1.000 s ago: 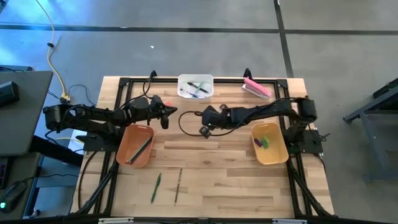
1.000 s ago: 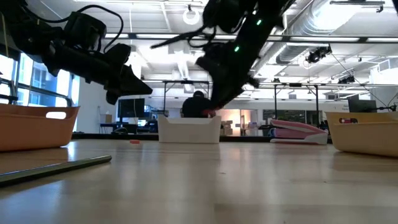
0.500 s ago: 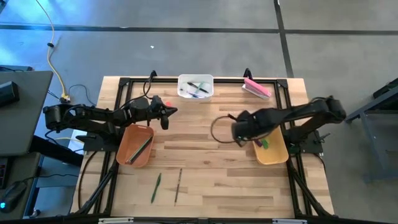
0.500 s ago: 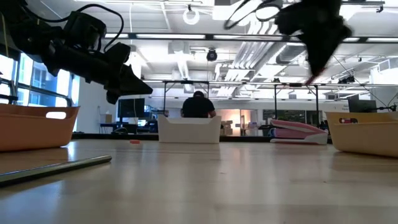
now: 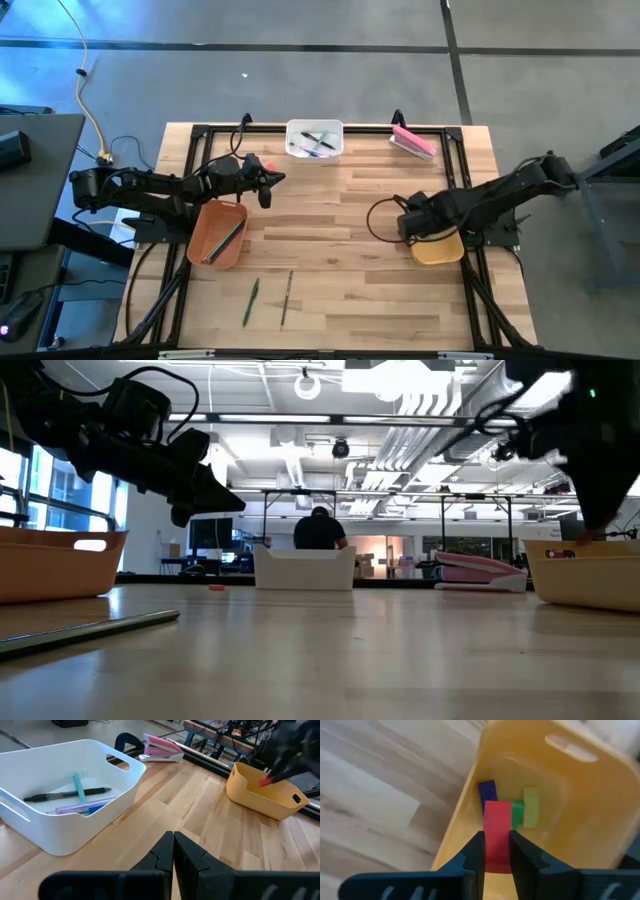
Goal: Sort crayons/erasers/pens/pencils in bins
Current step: Put the red eraser into the yellow bin, then put the green pen into the white bin
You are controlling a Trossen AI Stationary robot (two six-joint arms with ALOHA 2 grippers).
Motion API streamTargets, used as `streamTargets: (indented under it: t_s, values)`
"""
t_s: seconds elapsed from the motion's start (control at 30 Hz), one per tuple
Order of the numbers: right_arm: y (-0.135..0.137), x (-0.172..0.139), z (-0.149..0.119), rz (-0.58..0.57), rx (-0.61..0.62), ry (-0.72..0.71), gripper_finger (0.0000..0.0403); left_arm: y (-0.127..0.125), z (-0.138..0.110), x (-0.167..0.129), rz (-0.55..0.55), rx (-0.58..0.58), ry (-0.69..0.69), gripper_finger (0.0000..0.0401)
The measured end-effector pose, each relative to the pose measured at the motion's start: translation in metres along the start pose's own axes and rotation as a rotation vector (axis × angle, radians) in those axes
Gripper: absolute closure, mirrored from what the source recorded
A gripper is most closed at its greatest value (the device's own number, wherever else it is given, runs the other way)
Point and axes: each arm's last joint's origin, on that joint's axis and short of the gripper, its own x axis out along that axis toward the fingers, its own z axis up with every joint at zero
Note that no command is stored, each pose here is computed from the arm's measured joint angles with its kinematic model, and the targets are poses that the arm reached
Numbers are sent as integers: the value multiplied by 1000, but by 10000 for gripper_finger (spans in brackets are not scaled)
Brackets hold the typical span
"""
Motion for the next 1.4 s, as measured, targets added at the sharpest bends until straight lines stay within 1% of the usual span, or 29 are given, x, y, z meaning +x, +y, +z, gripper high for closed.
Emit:
streamTargets:
  t_s: [0.1,0.23,0.37,0.5,0.6,0.7,0.83,0.97,1.07,1.13,1.2,1.27,1.4]
  values:
    - [-11,23,-4,46,54,-19,347,0,0,0,0,0,0,401]
    - [-18,47,-5,117,95,-38,347,0,0,0,0,3,0,401]
    - [-23,62,-7,112,109,-34,347,0,0,0,-13,11,3,401]
    - [-25,68,-8,104,121,-25,344,-1,0,0,-22,18,5,401]
    - [-25,67,-8,108,105,-22,329,-1,0,0,-22,27,5,401]
    - [-23,63,-7,113,85,-26,299,-1,0,0,-22,49,5,401]
    - [-24,56,-6,88,47,-19,259,-1,-1,0,-24,87,9,401]
    - [-23,40,-5,66,-56,-14,240,-1,-1,0,-24,106,10,401]
    - [-19,24,-4,77,-154,-22,241,-1,-1,0,-37,123,13,401]
    - [-15,14,-3,107,-235,-46,250,-2,-1,0,-52,124,20,401]
    - [-10,9,-2,139,-336,-97,268,-5,-3,0,-66,132,31,401]
    - [-6,7,-2,172,-433,-149,294,-10,-5,0,-88,149,42,401]
    - [7,11,3,345,-556,-304,369,-24,-7,0,-145,166,59,401]
